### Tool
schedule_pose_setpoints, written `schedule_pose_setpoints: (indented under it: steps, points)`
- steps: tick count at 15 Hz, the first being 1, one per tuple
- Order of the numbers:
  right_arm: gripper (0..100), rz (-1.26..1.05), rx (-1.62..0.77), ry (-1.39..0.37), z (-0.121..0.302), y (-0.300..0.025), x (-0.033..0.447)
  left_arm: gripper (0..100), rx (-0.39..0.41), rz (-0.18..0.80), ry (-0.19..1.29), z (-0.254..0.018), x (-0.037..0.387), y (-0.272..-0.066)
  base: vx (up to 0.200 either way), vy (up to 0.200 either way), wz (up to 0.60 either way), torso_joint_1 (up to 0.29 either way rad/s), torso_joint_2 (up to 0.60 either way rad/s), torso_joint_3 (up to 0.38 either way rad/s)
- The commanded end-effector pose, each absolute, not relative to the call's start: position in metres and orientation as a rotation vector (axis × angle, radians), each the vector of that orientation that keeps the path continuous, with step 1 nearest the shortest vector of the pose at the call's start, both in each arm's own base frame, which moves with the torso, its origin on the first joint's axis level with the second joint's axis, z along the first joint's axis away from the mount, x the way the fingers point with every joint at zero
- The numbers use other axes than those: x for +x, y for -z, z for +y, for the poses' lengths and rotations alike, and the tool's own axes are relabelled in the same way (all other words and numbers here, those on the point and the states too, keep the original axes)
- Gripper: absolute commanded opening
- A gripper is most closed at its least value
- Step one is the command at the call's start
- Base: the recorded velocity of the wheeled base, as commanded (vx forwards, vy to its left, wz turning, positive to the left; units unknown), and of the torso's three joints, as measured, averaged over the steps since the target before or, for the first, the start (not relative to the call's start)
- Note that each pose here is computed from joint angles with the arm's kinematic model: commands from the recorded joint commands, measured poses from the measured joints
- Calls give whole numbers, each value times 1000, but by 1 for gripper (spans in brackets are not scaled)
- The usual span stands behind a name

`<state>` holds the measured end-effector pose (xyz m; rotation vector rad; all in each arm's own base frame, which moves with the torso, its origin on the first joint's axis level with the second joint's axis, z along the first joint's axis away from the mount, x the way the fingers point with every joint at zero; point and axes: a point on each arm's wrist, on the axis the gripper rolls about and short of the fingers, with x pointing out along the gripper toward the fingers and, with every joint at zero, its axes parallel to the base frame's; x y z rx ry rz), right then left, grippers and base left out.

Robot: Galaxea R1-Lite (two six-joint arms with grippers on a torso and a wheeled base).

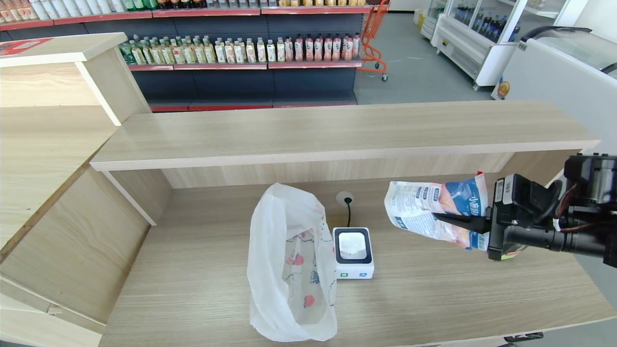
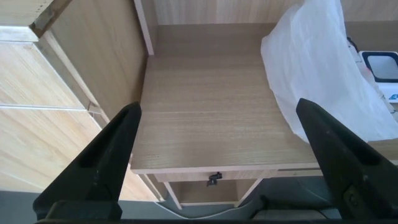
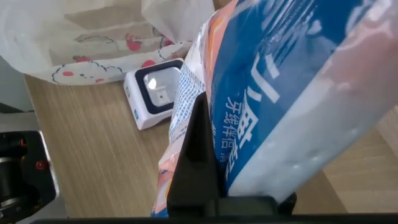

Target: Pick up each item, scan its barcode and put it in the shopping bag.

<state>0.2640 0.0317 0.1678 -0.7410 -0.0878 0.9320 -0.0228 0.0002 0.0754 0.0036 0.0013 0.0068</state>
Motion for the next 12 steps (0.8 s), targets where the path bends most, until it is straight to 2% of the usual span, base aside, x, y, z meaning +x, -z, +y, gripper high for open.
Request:
schedule_pose_setpoints:
  steps: [1, 5, 12]
  points:
    - [0, -16, -704, -916, 18, -149, 285, 100, 3, 0, -8, 0, -23, -75, 0, 0, 0, 0, 0, 0]
    - [0, 41, -698, -961, 21, -122, 297, 100, 5, 0, -8, 0, -23, -75, 0, 0, 0, 0, 0, 0]
    - [0, -74, -838, -1127, 56, -108, 296, 100, 5, 0, -8, 0, -23, -75, 0, 0, 0, 0, 0, 0]
